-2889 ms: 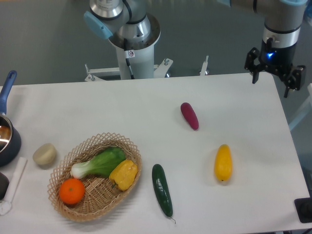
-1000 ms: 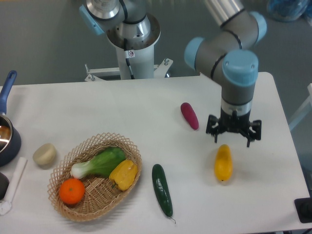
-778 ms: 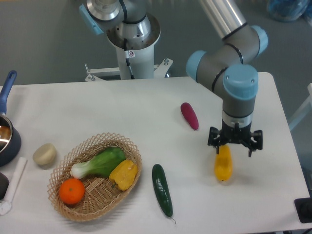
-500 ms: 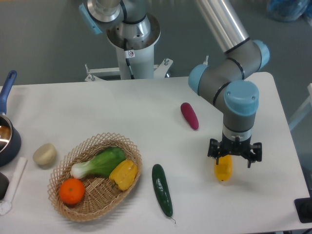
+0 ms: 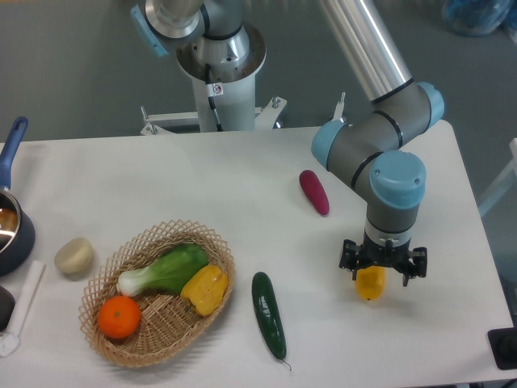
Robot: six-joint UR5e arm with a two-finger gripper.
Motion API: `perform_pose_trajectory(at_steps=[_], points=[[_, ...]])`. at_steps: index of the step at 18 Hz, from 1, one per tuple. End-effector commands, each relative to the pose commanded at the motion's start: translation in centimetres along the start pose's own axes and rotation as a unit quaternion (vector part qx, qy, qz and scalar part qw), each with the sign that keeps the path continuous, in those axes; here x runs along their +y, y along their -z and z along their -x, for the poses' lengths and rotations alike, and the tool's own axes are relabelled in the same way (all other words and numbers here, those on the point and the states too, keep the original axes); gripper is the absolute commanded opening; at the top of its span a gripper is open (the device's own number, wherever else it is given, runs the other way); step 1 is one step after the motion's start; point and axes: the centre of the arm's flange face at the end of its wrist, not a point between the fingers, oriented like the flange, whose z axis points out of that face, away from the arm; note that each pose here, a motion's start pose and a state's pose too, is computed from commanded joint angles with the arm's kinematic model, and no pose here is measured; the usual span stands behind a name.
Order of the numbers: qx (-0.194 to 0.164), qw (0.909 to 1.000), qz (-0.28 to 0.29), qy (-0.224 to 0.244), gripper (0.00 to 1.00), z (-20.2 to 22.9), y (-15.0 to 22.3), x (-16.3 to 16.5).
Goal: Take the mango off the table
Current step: 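Lower the gripper around the mango and close its fingers on it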
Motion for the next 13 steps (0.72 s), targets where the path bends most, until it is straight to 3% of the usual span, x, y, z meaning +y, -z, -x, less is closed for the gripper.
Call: perform_pose_trajectory(at_steps=[10,13], points=[[0.007,0.9999,0.012,-0.010,1.00,-1.0,-1.5,-0.1],[0.006,0.9998,0.012,-0.012,0.88,-1.0,-1.4,-0.1]])
